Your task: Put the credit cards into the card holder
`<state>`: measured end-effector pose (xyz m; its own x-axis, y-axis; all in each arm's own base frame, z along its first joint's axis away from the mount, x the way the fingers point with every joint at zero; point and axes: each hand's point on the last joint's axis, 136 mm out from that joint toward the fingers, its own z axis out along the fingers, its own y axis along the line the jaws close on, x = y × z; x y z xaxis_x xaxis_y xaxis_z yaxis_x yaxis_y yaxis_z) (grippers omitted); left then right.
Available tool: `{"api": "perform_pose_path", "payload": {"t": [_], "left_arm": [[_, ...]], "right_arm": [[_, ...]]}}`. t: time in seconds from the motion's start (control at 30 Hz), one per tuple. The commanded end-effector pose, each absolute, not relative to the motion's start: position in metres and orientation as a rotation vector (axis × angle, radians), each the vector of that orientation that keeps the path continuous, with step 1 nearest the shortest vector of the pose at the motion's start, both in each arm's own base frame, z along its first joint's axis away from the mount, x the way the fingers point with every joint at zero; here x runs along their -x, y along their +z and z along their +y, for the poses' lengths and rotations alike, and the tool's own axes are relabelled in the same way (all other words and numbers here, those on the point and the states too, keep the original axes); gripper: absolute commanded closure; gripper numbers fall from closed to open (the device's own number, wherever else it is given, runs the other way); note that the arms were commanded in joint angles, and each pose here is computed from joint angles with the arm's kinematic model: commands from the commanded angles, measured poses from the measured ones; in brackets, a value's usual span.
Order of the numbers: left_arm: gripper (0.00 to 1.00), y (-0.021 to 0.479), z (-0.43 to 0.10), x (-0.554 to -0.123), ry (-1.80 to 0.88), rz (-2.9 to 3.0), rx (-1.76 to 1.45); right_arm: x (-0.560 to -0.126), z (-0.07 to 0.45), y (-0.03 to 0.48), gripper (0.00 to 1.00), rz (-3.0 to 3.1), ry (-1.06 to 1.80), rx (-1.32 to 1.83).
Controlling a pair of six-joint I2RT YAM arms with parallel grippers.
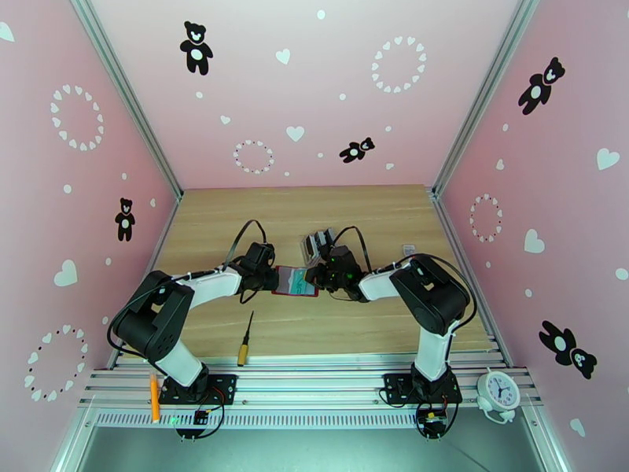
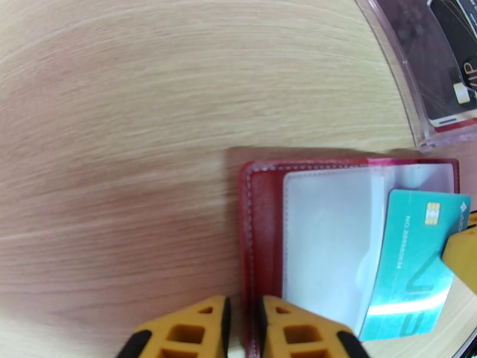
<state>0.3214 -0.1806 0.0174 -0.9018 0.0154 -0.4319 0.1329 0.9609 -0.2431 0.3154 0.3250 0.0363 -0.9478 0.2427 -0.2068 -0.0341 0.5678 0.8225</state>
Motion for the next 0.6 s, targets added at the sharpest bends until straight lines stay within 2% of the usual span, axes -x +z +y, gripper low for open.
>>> {"api": "perform_pose_path", "payload": {"t": [0.0, 0.3, 0.57], "left_arm": [[0.78, 0.006, -0.181, -0.314, -0.358, 2.73, -0.114], [0.79, 0.005, -0.181, -0.314, -0.365, 2.733, -0.113], [0.77, 0.017, -0.184, -0.318, -0.393, 2.686, -0.1]], "right_arm": [[-0.322, 0.323, 0.05, 1.0, 2.492, 1.322, -0.185], [-0.328, 0.322, 0.077, 1.0, 2.442, 1.342, -0.156], [-0.333, 0.319, 0.059, 1.0, 2.458, 1.338, -0.186]]}}
